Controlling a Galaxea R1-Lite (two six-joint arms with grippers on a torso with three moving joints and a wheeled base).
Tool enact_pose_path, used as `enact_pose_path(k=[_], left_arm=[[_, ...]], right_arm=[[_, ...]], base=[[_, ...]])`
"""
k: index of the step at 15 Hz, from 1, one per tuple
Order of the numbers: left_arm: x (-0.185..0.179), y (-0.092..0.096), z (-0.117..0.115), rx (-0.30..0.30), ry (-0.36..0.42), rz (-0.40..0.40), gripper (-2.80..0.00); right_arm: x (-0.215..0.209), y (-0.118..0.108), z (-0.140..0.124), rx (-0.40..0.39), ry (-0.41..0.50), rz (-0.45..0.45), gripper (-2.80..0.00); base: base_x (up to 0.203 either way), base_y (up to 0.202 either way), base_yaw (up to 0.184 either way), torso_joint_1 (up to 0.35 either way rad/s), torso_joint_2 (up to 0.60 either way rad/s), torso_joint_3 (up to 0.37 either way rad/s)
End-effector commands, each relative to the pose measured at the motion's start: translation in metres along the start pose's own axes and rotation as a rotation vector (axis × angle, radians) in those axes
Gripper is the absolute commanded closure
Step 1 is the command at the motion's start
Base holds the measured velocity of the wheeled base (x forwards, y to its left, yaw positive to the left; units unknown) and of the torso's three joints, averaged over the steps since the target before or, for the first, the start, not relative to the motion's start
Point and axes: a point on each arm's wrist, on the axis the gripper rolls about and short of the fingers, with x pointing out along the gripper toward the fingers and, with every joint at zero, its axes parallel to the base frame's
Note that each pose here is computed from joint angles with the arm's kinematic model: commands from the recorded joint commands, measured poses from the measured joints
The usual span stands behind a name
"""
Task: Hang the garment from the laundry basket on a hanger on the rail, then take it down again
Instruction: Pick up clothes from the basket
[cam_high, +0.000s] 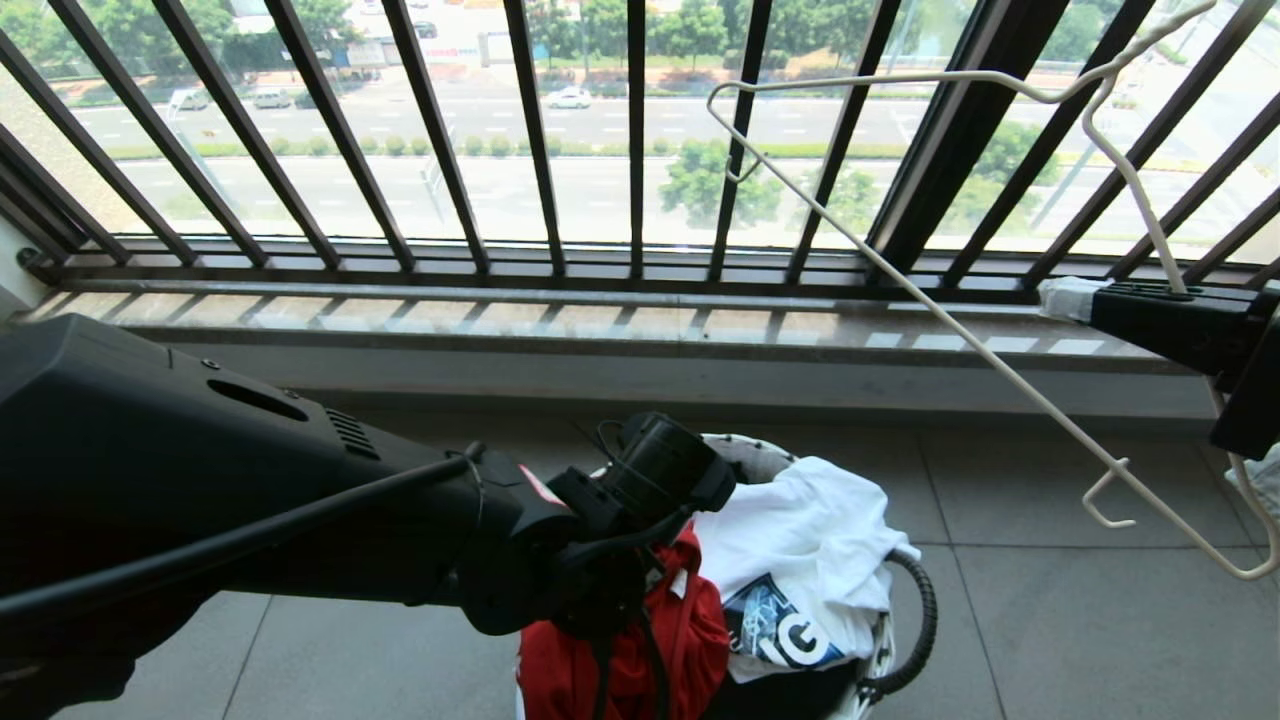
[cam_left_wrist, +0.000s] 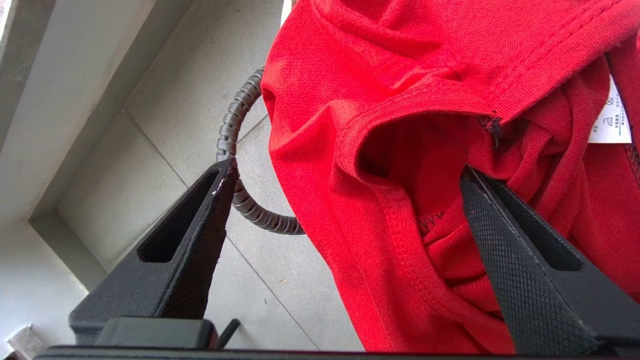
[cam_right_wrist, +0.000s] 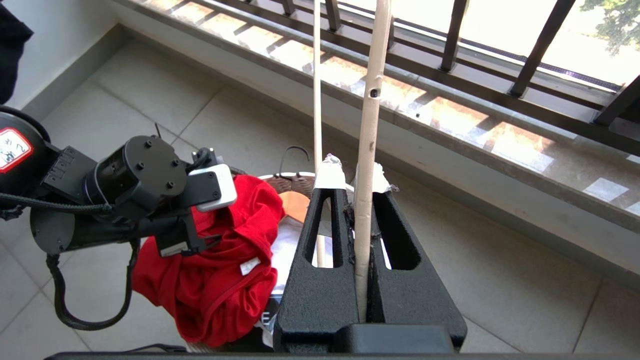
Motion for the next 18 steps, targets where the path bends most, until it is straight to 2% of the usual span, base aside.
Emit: enact_pose_path(k=[1, 11, 18], left_arm=[[0.007, 0.001, 0.0, -0.001, 0.014, 0.011, -2.8], [-0.001, 0.014, 0.015, -0.034, -0.036, 0.031, -2.8], [0.019, 0.008, 0.01, -0.019, 0.009, 0.035, -2.8]], right_arm=[[0.0, 0.0, 0.0, -0.001, 0.0, 0.002, 0.0], [-0.001, 0.0, 0.001, -0.002, -0.005, 0.002, 0.0], [0.0, 0.0, 0.0, -0.001, 0.0, 0.002, 0.0]], base=[[0.0, 0.0, 0.0, 0.0, 0.0, 0.0], [0.0, 0.0, 0.0, 0.0, 0.0, 0.0], [0.0, 0.0, 0.0, 0.0, 0.0, 0.0]])
